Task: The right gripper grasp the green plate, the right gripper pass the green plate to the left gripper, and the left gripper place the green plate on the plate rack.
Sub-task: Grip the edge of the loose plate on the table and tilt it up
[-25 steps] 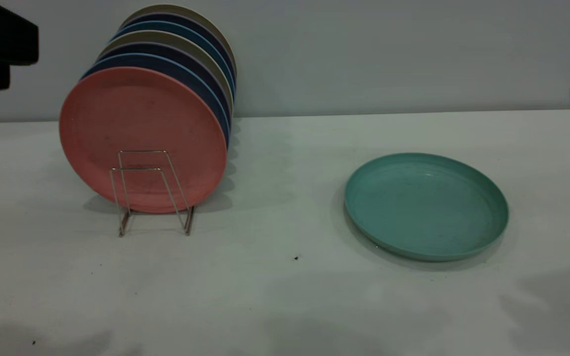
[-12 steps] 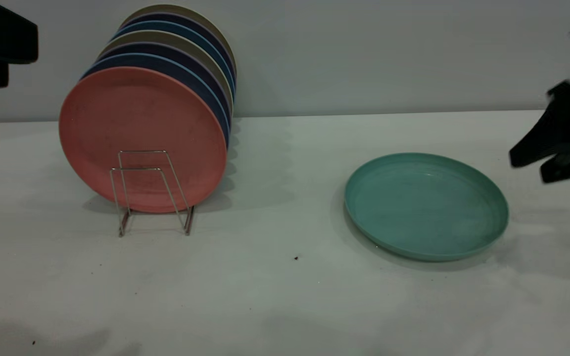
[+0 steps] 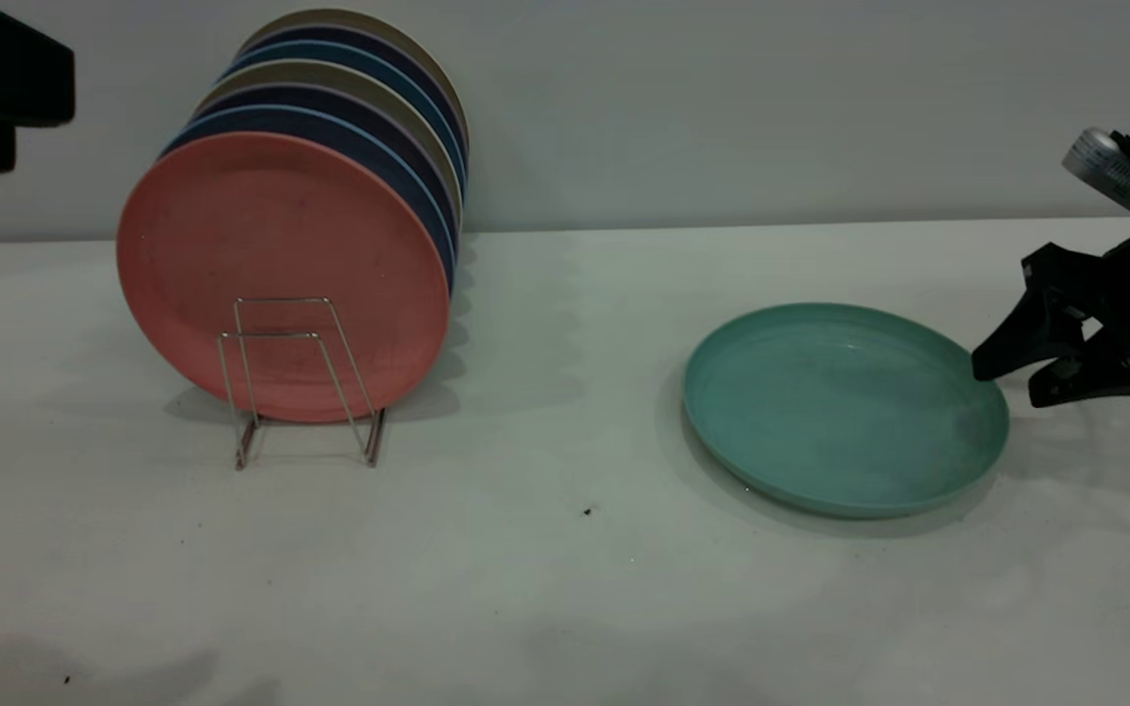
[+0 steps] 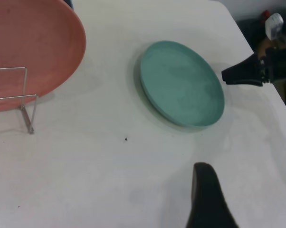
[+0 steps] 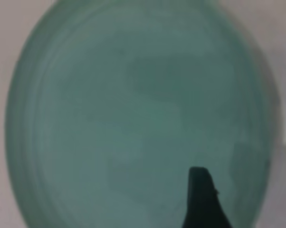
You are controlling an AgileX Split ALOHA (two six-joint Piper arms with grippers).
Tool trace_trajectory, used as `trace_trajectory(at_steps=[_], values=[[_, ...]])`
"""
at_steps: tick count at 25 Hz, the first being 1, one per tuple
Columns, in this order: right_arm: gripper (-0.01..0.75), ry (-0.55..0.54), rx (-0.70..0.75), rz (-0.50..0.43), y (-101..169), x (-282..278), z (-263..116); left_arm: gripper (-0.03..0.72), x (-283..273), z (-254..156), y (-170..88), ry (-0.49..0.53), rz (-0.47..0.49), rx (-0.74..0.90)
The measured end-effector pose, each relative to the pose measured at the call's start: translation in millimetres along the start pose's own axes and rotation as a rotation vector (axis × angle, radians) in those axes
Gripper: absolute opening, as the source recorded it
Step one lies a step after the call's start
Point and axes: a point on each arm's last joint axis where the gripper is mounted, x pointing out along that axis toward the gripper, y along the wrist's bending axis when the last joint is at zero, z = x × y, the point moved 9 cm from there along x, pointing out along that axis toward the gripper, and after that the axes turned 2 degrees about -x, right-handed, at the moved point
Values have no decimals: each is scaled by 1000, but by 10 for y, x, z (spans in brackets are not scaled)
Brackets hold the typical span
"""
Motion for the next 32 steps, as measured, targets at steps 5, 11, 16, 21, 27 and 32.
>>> trace_trajectory(at_steps=[5, 11, 16, 21, 27, 32], values=[[496, -6, 25, 2, -80, 93, 26, 470, 0, 0, -2, 0, -1, 0], [447, 18, 66, 48, -56, 191, -68, 470, 0, 1, -3, 0, -1, -1], [319, 15, 85, 65, -35, 205, -66, 470, 0, 3, -4, -2, -2, -2], [171, 8, 90, 54, -55, 206, -53, 470, 0, 2, -5, -1, -3, 0], [85, 20, 124, 42, -116, 276, -115, 470, 0, 1, -7, 0, -4, 0], [48, 22, 128, 43, -121, 286, -125, 470, 0, 2, -7, -1, -4, -1]])
